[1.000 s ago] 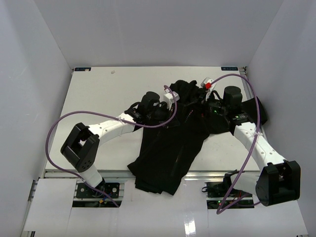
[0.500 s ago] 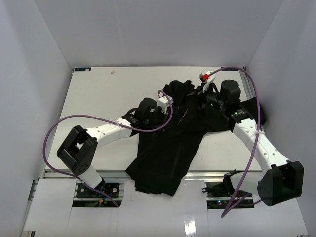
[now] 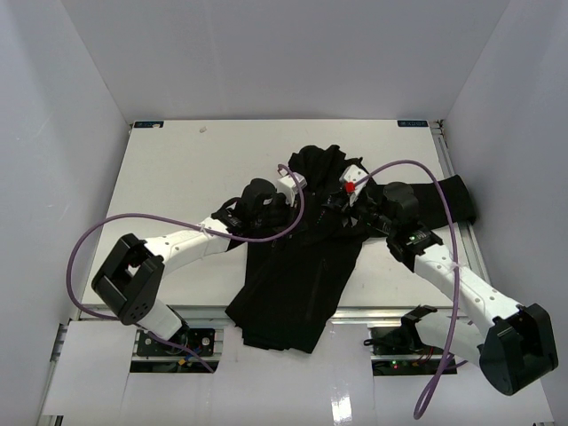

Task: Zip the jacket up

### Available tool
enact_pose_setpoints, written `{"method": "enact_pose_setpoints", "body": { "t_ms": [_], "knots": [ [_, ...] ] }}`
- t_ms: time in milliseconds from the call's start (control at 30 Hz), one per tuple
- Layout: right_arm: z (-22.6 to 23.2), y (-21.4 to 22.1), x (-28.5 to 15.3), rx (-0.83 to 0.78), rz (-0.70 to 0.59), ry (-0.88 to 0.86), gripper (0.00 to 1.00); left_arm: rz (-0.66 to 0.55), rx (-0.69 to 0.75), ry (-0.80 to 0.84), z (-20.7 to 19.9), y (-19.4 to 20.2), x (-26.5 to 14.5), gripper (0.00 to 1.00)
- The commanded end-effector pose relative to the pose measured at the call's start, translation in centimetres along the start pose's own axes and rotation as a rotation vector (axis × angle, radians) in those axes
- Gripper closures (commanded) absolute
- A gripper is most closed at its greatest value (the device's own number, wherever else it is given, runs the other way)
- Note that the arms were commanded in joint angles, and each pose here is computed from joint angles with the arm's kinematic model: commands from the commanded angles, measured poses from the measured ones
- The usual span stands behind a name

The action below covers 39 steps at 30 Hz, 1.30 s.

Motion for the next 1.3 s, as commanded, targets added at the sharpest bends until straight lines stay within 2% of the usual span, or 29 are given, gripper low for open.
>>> {"method": "enact_pose_setpoints", "body": {
  "t_ms": [0, 267, 600, 767, 1000, 1267],
  "knots": [
    [-0.8, -3.1, -0.1, -0.296, -0.169, 0.011, 0.52, -0.049, 0.011, 0.083, -2.1, -1.4, -1.9, 1.00],
    [-0.7, -1.8, 2.3, -0.392, -0.104, -0.112, 0.45, -0.048, 0.008, 0.103, -2.5, -1.2, -2.1, 1.00],
    [-1.6, -2.0, 2.7, -0.487, -0.110, -0.078, 0.45, -0.035, 0.001, 0.101, -2.3, -0.7, -2.0, 1.00],
    [-1.3, -2.0, 3.6, -0.489, -0.099, -0.143, 0.49, -0.033, 0.003, 0.096, -2.2, -0.5, -2.0, 1.00],
    [-1.6, -1.9, 4.0, -0.502, -0.089, -0.148, 0.56, -0.031, 0.002, 0.096, -2.2, -0.5, -2.0, 1.00],
    [-0.7, -0.1, 4.0, -0.485, -0.058, -0.190, 0.57, -0.031, -0.001, 0.088, -2.0, -0.4, -1.9, 1.00]
  ]
}}
Point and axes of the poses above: each gripper's point midway between its finger pads, its own x axis out along the fingers, its own z axis along the line the jaws close on, y = z × x, the point moved 2 cm from there along -x, back along the fingers, and after that the axes turned 2 degrees about -x, right-handed, at the moved point
